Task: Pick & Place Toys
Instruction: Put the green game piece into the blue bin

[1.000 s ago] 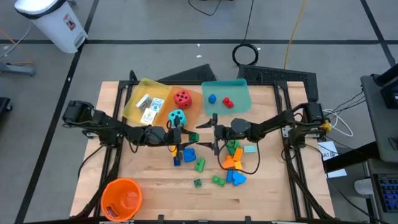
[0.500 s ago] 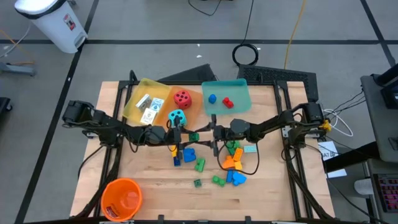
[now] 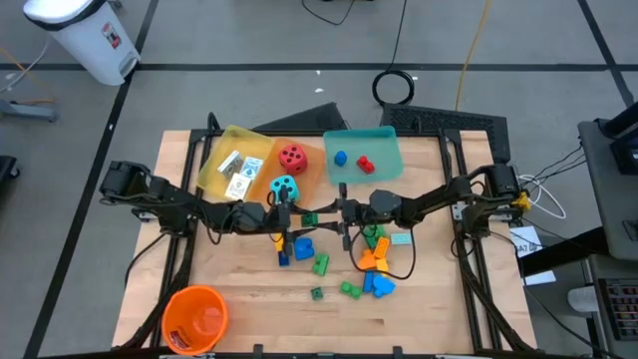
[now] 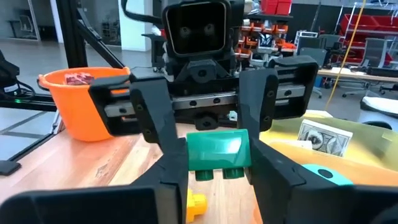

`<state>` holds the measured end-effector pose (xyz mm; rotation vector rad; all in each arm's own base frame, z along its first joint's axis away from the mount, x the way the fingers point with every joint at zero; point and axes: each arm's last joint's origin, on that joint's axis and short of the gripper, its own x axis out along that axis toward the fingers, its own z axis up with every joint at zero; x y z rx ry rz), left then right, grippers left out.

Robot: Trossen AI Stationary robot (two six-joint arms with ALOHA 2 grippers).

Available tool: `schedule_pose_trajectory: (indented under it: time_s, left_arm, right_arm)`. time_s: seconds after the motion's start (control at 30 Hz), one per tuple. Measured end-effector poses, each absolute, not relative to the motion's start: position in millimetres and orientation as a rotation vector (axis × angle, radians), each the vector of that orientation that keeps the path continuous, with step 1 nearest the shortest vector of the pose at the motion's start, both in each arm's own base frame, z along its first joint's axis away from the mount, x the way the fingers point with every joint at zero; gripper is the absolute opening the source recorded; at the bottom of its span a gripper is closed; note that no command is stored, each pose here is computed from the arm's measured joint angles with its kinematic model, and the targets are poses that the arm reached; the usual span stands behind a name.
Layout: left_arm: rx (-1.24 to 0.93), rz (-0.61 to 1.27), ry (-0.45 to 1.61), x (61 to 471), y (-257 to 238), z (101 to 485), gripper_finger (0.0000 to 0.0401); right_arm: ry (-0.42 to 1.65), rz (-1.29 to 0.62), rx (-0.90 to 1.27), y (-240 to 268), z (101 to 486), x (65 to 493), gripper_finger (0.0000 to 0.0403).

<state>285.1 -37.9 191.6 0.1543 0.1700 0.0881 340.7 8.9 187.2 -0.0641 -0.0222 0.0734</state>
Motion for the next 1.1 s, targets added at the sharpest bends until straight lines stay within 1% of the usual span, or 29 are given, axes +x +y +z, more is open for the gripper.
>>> schedule_pose_trajectory:
  time_s: [0.13, 0.27, 0.4, 0.5, 0.67, 0.87, 1.1]
  left_arm:
    - [0.086, 0.093, 0.163, 285.1, -38.1, 191.9, 0.024]
    - [0.073, 0.094, 0.157, 285.3, -38.2, 192.5, 0.0266]
    - [0.072, 0.094, 0.156, 285.3, -38.3, 192.9, 0.028]
    - [0.072, 0.094, 0.156, 285.3, -38.4, 192.8, 0.0281]
    - [0.073, 0.097, 0.159, 285.3, -38.3, 192.6, 0.0278]
    - [0.075, 0.097, 0.159, 285.3, -38.1, 192.6, 0.0282]
    - [0.074, 0.098, 0.159, 285.3, -38.1, 192.5, 0.0279]
  right_arm:
    - [-0.023, 0.069, -0.042, 8.1, 187.3, 340.7, 0.0088]
    - [-0.021, 0.068, -0.041, 8.0, 193.2, 338.4, 0.0087]
    - [-0.009, 0.069, -0.039, 7.8, 207.4, 331.7, 0.0087]
    - [0.014, 0.056, -0.038, 7.3, 221.6, 323.1, 0.0087]
    - [0.111, -0.08, -0.051, 3.2, 239.3, 304.3, 0.0087]
    - [0.169, -0.34, -0.088, -16.4, 252.3, 287.0, 0.0089]
    - [0.296, -0.514, -0.06, -60.5, 241.7, 275.6, 0.0089]
